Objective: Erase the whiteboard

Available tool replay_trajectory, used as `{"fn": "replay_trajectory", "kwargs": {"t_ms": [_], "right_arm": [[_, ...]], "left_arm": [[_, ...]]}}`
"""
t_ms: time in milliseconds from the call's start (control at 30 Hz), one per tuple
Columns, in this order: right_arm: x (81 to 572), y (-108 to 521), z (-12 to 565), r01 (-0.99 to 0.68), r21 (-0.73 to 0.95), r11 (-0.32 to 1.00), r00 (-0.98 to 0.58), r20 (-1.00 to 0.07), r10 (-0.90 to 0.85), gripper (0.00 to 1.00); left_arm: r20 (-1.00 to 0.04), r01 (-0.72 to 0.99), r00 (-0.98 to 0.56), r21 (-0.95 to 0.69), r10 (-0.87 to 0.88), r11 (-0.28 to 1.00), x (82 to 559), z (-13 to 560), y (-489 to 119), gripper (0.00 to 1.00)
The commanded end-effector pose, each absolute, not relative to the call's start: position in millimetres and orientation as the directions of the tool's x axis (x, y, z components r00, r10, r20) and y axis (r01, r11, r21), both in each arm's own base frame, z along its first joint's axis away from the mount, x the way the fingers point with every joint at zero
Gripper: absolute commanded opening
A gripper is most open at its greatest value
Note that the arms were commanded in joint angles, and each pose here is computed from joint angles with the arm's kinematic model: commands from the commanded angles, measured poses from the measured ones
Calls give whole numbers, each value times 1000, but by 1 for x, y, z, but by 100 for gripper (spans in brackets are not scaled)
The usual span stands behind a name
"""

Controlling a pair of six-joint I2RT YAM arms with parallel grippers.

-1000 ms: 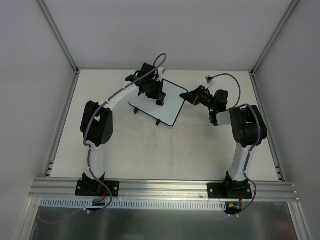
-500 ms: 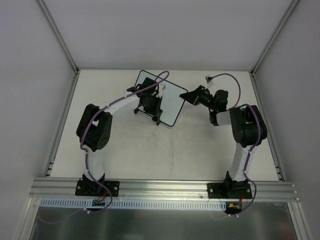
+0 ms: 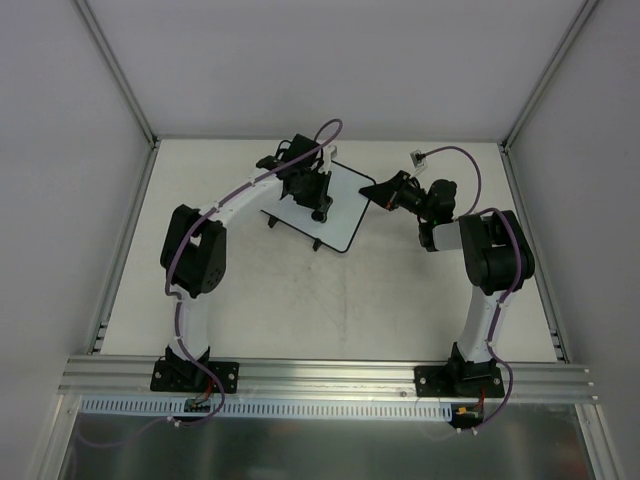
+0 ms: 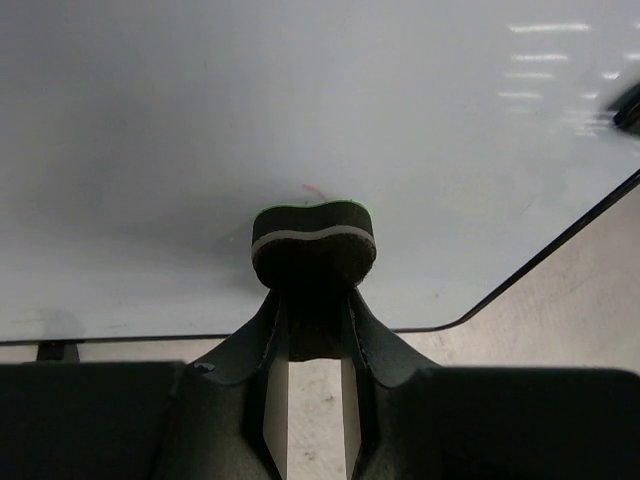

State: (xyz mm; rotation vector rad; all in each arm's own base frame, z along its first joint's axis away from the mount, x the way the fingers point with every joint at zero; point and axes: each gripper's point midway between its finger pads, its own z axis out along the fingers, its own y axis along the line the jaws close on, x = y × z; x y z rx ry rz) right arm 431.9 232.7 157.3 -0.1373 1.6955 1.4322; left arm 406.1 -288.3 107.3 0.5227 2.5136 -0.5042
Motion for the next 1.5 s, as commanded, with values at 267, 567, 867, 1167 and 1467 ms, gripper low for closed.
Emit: {"fn": "replay_trajectory", "kwargs": {"t_ms": [267, 567, 867, 1167, 1467], "right_arm": [[403, 247, 233, -825, 525, 210, -409, -810, 420, 0], [404, 246, 234, -826, 522, 211, -406, -812, 420, 0], [404, 247, 236, -825, 525, 207, -408, -809, 424, 0], [404, 246, 237, -826, 524, 208, -407, -809, 423, 0], [404, 246, 239, -828, 522, 207, -405, -810, 425, 0]], "left_arm": [[-649, 461, -715, -160, 259, 873, 463, 137, -292, 0], [-580, 437, -770, -173, 267, 883, 434, 116, -279, 0], [-464, 404, -837, -166, 290, 900, 382, 75, -263, 0], [-461, 390, -838, -134, 291, 911, 369, 66, -248, 0], [-432, 338, -869, -161, 242, 927, 375, 48, -232, 0]]}}
